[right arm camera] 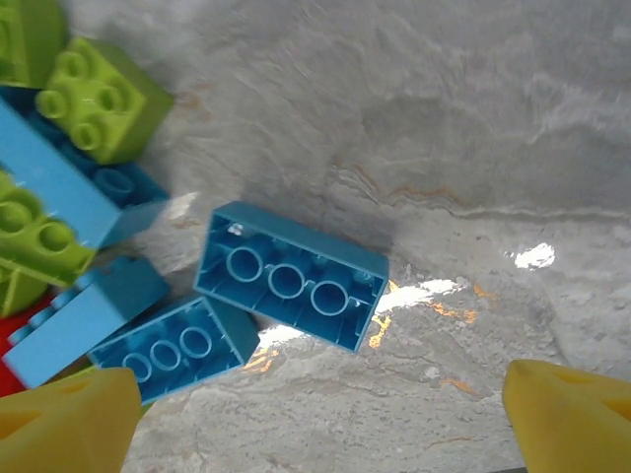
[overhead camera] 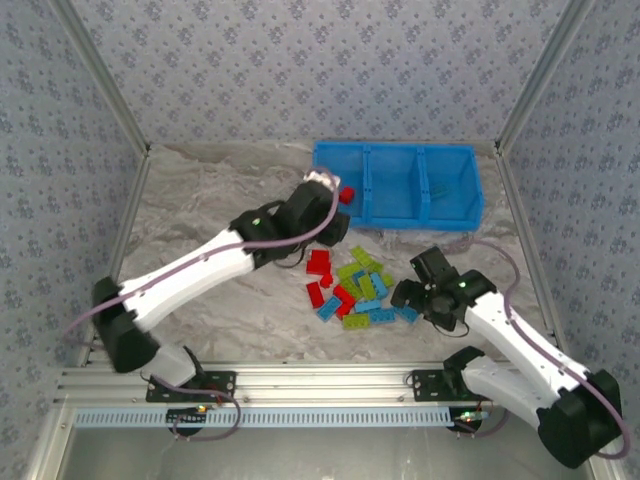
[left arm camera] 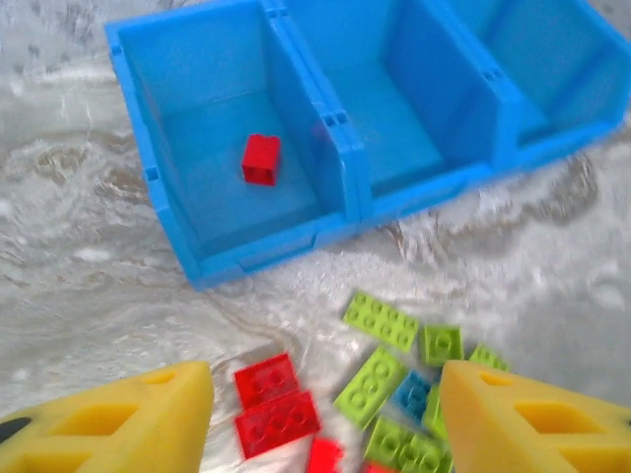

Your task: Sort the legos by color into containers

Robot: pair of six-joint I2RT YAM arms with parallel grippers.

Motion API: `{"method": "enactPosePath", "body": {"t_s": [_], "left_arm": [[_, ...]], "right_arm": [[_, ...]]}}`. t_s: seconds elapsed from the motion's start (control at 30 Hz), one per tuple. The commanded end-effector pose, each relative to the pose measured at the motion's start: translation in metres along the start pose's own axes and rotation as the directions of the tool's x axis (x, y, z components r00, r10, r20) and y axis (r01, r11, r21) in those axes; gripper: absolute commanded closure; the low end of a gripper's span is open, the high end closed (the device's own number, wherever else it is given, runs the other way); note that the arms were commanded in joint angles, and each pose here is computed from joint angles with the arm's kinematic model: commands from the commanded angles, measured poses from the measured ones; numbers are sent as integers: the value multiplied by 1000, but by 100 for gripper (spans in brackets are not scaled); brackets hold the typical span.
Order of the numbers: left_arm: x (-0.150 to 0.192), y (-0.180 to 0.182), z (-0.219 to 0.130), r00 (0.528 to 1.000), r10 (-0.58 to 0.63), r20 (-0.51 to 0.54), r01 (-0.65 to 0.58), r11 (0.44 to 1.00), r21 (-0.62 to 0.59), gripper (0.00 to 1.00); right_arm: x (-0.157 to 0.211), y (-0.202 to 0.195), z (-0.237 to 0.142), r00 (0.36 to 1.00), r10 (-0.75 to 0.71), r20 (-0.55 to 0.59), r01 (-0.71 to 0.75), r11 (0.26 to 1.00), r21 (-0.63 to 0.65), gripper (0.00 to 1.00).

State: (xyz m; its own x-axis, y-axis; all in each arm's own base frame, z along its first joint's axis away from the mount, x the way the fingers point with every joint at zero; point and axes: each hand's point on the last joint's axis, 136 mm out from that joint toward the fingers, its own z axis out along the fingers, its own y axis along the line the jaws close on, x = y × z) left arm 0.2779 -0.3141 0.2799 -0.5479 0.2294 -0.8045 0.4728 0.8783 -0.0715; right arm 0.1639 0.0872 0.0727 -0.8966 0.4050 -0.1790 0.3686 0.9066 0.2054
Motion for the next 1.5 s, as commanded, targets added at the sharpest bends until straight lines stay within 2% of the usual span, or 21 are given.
{"method": "enactPosePath", "body": {"t_s": [0.0,0.2,0.33,0.47,0.57,0.67,0.8,0.93,1.03,1.13,1.33,1.47], "left_arm": [[17,13,-28,985,173,15,-173,985,-16,34],[77,11,-62,930,368,-20,-359,916,178,18],[107,8,-62,853,521,15,-508,824,250,2],[126,-1,-65,760,645,81,-631,704,326,1],[129,8,-57,730,677,91,-673,689,269,1],[138,19,-50,714,699,46,-688,688,230,1],[144,25,-52,713,700,43,-692,691,211,1],[132,19,-65,729,669,143,-683,700,209,1],[126,20,-71,727,659,193,-686,704,183,1],[123,25,-72,727,655,205,-684,713,150,1],[124,35,-71,721,670,175,-690,716,103,1],[123,38,-70,719,675,164,-692,716,86,1]], "right_arm": [[0,6,13,993,112,-22,-112,994,7,0],[-3,24,38,980,190,-61,-191,982,-3,0],[-5,15,51,975,213,-59,-208,974,87,5],[-1,3,58,973,225,-56,-215,965,153,17],[2,-5,63,969,243,-46,-232,957,176,22],[1,-13,60,965,262,-17,-254,945,205,30],[-13,-10,40,963,266,54,-271,947,172,39],[-61,0,-21,940,213,265,-248,963,105,40],[-116,7,-72,864,180,469,-227,973,45,42],[-175,8,-98,785,259,563,-283,958,-46,42],[-280,-2,-91,715,357,602,-395,916,-74,42],[-326,10,-45,772,381,510,-400,913,-77,38]]}}
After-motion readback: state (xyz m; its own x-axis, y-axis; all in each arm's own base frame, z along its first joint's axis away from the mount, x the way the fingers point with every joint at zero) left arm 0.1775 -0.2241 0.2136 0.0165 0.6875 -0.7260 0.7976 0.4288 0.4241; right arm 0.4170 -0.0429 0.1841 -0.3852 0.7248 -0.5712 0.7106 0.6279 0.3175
